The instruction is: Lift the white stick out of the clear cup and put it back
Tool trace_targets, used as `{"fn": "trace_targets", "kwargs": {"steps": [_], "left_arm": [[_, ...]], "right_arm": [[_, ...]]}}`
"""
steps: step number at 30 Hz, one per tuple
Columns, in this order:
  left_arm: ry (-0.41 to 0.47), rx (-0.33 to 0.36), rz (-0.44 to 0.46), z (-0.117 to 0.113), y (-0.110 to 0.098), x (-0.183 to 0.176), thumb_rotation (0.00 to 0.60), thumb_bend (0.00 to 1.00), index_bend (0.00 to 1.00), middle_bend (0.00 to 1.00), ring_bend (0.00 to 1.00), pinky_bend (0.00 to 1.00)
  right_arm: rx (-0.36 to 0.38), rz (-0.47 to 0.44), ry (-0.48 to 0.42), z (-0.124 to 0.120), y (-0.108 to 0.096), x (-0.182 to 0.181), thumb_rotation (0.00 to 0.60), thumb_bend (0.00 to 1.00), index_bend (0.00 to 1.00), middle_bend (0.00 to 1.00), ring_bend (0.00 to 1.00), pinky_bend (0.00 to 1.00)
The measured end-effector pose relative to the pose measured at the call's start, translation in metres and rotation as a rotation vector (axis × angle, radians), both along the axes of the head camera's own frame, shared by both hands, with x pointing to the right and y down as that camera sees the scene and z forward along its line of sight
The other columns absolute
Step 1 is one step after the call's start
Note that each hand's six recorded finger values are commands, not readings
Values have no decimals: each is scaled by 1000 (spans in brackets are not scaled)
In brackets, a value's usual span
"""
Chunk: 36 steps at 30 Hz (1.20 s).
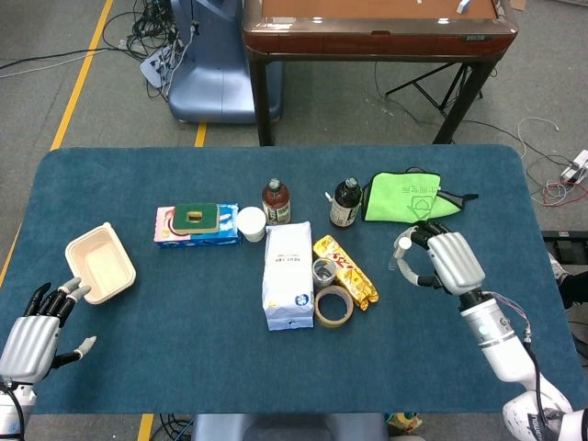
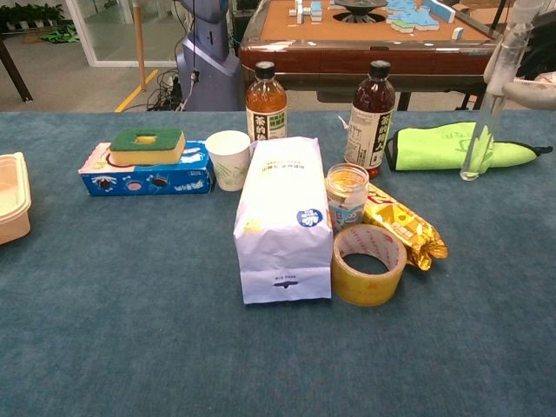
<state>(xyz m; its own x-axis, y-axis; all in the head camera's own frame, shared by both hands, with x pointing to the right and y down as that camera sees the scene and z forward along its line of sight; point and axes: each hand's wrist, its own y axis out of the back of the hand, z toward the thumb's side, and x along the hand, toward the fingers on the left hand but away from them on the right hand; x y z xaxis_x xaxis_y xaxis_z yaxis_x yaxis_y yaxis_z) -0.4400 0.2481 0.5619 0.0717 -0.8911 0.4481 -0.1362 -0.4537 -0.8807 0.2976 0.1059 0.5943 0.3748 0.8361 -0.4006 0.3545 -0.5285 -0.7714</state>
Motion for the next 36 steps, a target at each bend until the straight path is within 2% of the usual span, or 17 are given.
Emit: {"fn": "trace_targets", "kwargs": {"steps": [5, 7, 10, 16, 19, 36], "left_arm": [[2, 3, 1, -1, 0, 1, 600, 230, 173, 97, 159, 34], [2, 4, -2, -1, 0, 0, 600, 230, 173, 97, 159, 34], [1, 3, -5, -1, 0, -1, 600, 230, 173, 97, 159, 34], [0, 3, -7, -1, 1, -3, 600, 230, 173, 97, 159, 34], [-2, 0, -9, 0, 2, -4, 600, 230, 173, 97, 159, 34], [-4, -6, -15, 3, 3, -8, 600, 229, 173, 97, 159, 34]], "right_arm": [[-117, 98, -267, -3, -2, -14, 600, 593, 591, 440, 261, 245], [-145, 121, -344, -4, -4, -20, 600, 593, 591, 440, 261, 245], [-159, 120, -394, -4, -8, -34, 600, 593, 591, 440, 261, 245], [-163, 58, -409, 3, -17, -77, 600, 593, 591, 440, 261, 245], [-171, 56, -405, 10, -21, -87, 600, 593, 591, 440, 261, 245], [-216, 59, -336, 40, -23, -92, 600, 593, 591, 440, 261, 245]]}}
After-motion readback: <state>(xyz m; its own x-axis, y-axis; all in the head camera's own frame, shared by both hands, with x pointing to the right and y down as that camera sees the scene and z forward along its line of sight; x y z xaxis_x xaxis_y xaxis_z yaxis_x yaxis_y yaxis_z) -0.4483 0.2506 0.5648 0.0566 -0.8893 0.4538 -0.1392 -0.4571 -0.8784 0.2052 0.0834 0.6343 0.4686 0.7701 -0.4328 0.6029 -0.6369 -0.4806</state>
